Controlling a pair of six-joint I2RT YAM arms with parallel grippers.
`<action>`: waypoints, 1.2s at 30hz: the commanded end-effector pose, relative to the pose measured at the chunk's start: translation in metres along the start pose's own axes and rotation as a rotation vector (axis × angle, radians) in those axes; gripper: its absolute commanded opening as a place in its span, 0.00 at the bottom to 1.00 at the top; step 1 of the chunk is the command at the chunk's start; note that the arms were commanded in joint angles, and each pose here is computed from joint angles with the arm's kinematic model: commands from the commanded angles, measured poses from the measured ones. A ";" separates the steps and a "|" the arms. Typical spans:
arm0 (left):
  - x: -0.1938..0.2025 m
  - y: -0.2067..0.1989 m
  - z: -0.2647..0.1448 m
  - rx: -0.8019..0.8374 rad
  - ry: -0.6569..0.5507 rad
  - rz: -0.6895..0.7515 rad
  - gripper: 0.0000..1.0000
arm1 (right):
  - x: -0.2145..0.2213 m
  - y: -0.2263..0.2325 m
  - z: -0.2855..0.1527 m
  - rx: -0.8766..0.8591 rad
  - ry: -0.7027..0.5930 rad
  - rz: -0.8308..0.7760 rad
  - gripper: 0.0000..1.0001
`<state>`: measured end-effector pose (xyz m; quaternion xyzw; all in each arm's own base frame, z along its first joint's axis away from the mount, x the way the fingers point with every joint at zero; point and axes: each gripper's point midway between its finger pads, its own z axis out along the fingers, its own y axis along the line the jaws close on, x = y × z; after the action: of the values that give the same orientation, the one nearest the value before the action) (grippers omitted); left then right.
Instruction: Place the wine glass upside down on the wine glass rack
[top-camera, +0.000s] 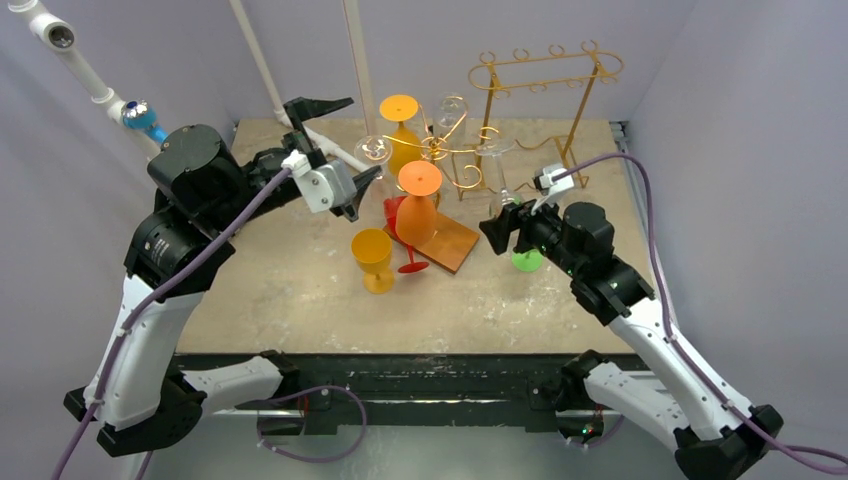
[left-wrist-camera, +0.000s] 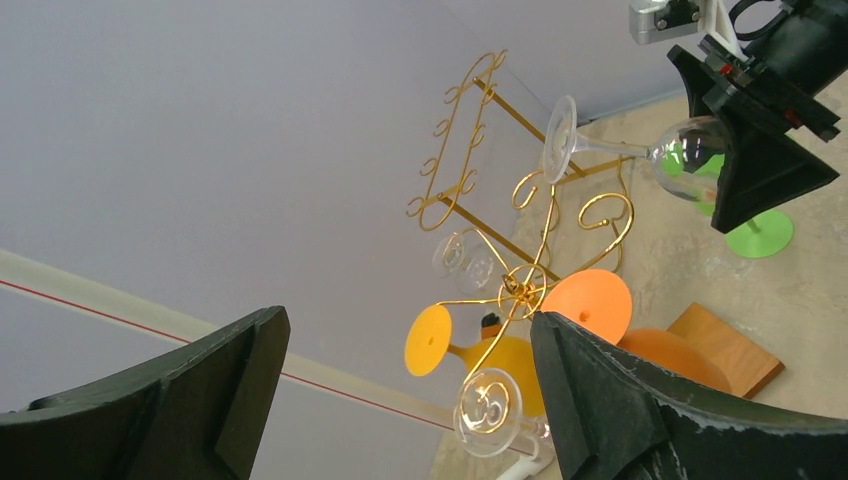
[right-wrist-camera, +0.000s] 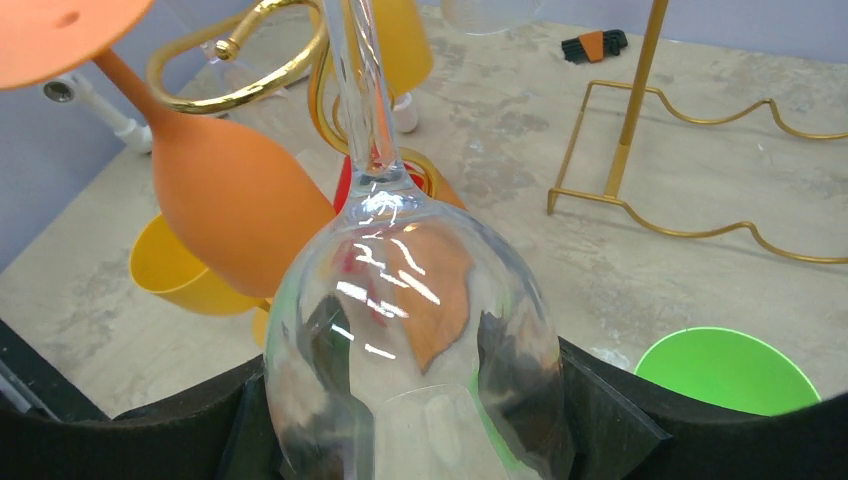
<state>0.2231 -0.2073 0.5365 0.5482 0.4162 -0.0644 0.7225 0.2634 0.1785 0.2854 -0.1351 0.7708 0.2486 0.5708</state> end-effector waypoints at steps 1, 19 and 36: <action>0.002 0.005 -0.009 -0.039 0.043 -0.077 1.00 | -0.034 -0.004 0.009 0.008 -0.149 -0.042 0.00; 0.008 -0.001 -0.006 -0.020 0.059 -0.088 1.00 | -0.020 -0.004 0.053 -0.028 -0.147 -0.068 0.00; 0.011 -0.003 -0.006 -0.017 0.059 -0.069 1.00 | 0.004 0.008 0.075 -0.141 -0.145 -0.115 0.00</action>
<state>0.2252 -0.2040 0.5224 0.5399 0.4534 -0.0762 0.7051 0.3157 0.2173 0.2243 -0.1845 0.7566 0.2551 0.5731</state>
